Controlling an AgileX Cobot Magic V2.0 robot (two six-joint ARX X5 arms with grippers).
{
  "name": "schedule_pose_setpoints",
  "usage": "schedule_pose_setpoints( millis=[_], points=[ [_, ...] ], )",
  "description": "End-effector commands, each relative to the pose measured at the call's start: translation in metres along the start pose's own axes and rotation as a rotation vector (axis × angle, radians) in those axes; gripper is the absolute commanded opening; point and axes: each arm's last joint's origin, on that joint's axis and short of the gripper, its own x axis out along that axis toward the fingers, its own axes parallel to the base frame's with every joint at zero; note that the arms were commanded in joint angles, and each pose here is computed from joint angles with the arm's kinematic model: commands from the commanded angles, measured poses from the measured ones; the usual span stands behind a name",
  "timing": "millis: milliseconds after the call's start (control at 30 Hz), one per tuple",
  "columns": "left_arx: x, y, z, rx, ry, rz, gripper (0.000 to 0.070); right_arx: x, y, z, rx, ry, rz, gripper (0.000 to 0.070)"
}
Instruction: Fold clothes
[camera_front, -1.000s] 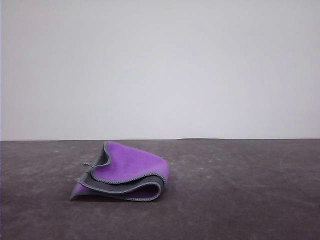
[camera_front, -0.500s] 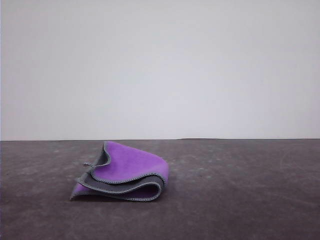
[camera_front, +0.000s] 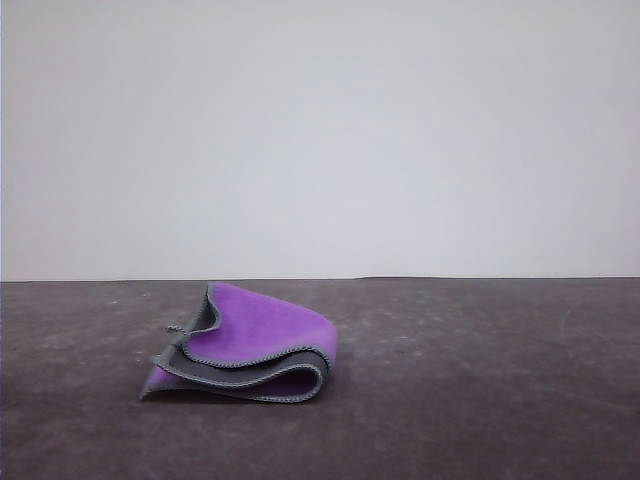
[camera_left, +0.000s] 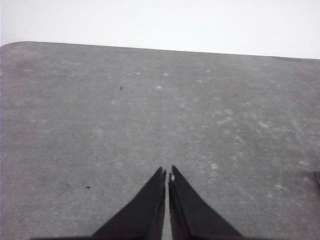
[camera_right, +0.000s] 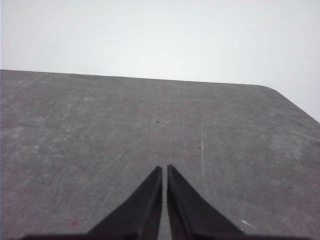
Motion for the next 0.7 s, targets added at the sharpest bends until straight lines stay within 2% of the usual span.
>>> schedule_pose_setpoints(
  millis=[0,667],
  points=[
    [0.0019,0.0005,-0.0065,0.009,0.019,0.004,0.0,0.0002,-0.0001,0.0001,0.015,-0.01,-0.001,0.0015],
    [0.0019,0.0005,-0.0065,0.008,0.019,0.004,0.0,0.0002,-0.0001,0.0001,0.015,-0.01,-0.001,0.0015]
  ],
)
